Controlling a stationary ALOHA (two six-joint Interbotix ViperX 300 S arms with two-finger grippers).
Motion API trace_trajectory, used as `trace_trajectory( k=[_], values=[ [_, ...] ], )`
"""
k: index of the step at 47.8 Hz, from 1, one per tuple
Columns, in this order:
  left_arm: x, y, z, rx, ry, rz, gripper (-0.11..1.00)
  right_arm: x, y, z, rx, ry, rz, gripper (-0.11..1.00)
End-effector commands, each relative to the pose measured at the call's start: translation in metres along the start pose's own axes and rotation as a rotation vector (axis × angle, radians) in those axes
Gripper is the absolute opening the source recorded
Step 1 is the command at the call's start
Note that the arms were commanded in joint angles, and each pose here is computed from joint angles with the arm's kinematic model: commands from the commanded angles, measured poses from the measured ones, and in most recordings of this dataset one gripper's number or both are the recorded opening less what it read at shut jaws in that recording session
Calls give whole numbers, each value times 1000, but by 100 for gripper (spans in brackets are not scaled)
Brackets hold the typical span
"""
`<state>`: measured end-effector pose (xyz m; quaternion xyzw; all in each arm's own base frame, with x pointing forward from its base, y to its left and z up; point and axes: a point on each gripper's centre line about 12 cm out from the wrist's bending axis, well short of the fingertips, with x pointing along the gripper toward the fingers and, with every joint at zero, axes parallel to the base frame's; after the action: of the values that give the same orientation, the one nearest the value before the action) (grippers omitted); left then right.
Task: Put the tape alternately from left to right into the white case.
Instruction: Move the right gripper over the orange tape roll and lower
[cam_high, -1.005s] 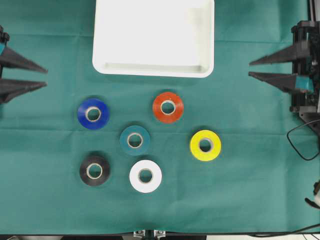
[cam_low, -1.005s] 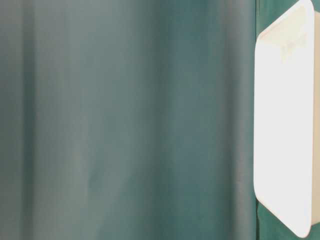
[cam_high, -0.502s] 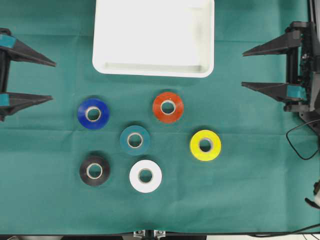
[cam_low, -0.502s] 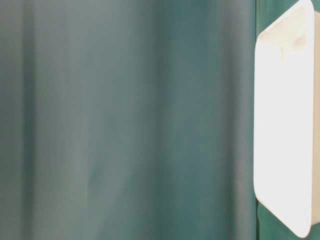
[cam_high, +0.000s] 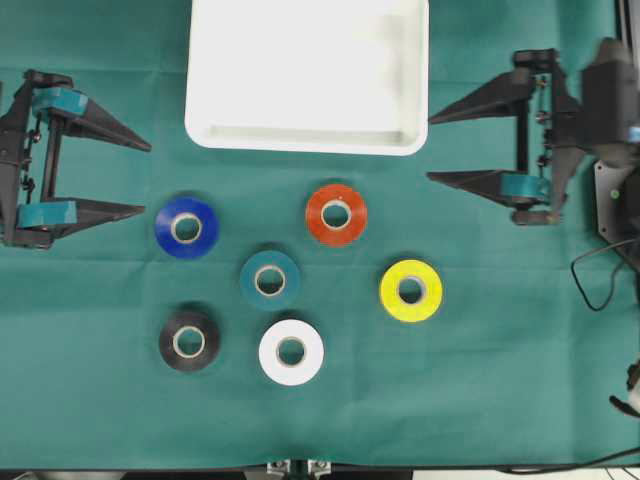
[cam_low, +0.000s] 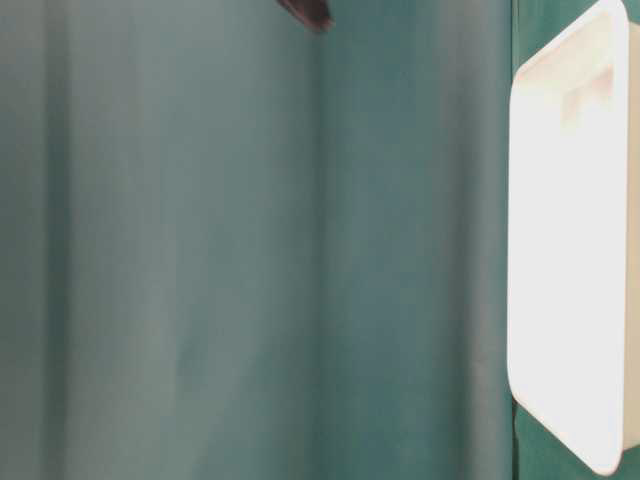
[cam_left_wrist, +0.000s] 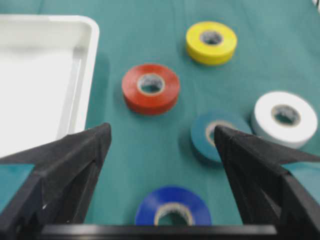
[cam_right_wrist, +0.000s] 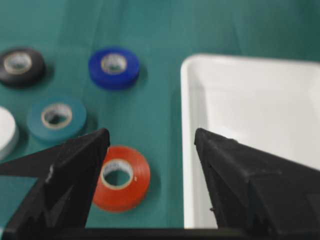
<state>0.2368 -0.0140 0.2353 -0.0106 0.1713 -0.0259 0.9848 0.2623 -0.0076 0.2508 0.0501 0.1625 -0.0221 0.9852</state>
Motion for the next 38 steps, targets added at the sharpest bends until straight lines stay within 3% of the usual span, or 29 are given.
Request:
trace_trajectory(
  k=[1, 9, 19, 38],
  values=[
    [4, -1, 10, -6, 17, -2, 74, 8, 1, 12, 0, 15, -2, 81],
    [12, -1, 4, -36, 124, 1, 74, 25, 2, 12, 0, 90, -5, 81],
    [23, -1, -4, -41, 242, 4, 74, 43, 4, 10, -3, 152, -6, 81],
    [33, -1, -11, -40, 333, 7, 74, 66, 10, 7, -11, 266, -2, 81]
  ],
)
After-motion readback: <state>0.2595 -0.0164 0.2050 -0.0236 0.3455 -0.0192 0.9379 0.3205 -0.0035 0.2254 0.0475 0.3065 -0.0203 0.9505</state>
